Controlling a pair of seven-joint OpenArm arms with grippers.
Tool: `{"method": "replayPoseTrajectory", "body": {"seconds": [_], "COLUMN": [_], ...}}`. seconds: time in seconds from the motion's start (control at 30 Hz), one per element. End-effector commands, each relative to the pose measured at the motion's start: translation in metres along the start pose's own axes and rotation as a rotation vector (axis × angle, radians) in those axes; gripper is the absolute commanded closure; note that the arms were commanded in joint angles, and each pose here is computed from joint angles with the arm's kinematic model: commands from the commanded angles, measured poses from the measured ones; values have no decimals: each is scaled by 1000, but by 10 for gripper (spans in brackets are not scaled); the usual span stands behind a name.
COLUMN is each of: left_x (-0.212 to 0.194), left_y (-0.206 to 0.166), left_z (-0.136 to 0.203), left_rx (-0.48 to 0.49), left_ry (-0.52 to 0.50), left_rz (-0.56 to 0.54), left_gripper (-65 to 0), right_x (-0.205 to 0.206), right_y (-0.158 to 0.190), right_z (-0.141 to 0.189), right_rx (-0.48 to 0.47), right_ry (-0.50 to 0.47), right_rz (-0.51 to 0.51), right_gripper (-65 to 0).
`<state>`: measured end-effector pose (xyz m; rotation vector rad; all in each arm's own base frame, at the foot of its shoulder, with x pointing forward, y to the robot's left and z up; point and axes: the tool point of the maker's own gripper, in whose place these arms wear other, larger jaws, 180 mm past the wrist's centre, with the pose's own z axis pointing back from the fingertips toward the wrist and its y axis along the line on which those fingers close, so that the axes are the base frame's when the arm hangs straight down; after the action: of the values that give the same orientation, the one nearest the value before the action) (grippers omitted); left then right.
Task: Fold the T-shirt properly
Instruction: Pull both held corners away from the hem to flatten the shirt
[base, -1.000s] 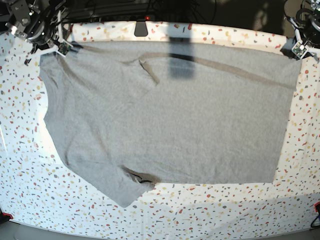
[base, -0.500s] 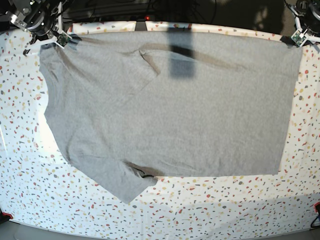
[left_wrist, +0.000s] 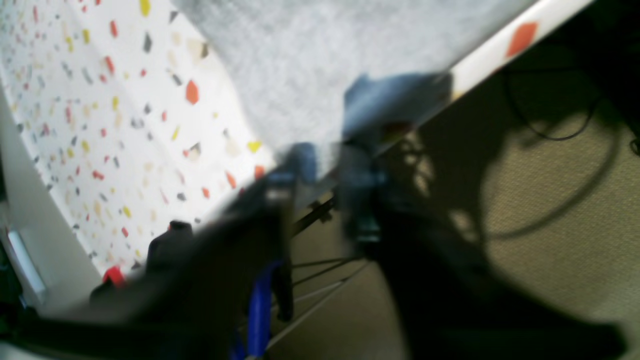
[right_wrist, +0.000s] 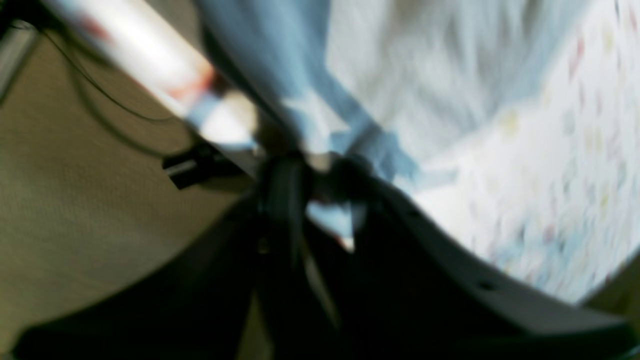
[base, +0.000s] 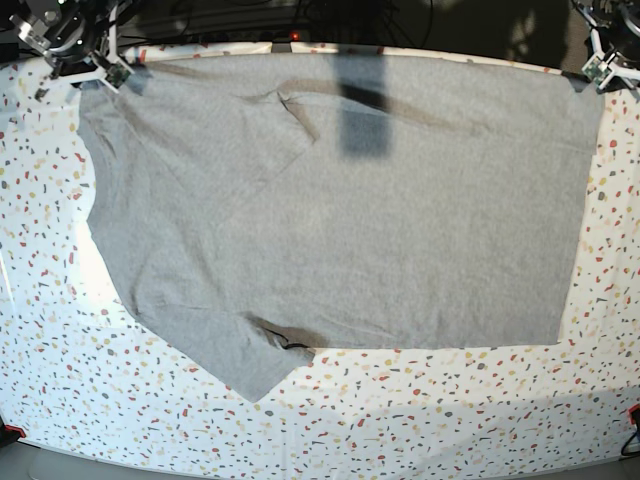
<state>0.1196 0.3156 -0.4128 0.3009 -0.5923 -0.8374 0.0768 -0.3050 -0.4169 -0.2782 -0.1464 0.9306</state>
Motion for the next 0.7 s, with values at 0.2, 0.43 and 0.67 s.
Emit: {"method": "replayPoseTrajectory", "body": {"seconds": [0.2, 0.43, 0.67], "left_x": [-7, 5, 30], "left_y": [21, 71, 103], "left_z": [6, 23, 33], "left_rx": [48, 161, 212], "left_ry": [74, 68, -65], "left_rz": [-33, -40, 94], "left_gripper": [-271, -271, -271], "right_x": [-12, 4, 32], "right_y": [-1, -42, -83], "right_z": [2, 22, 43], "right_rx": [9, -113, -201], "right_ry": [48, -10, -171], "right_rz": [-3, -30, -121], "right_gripper": [-236, -236, -236]}}
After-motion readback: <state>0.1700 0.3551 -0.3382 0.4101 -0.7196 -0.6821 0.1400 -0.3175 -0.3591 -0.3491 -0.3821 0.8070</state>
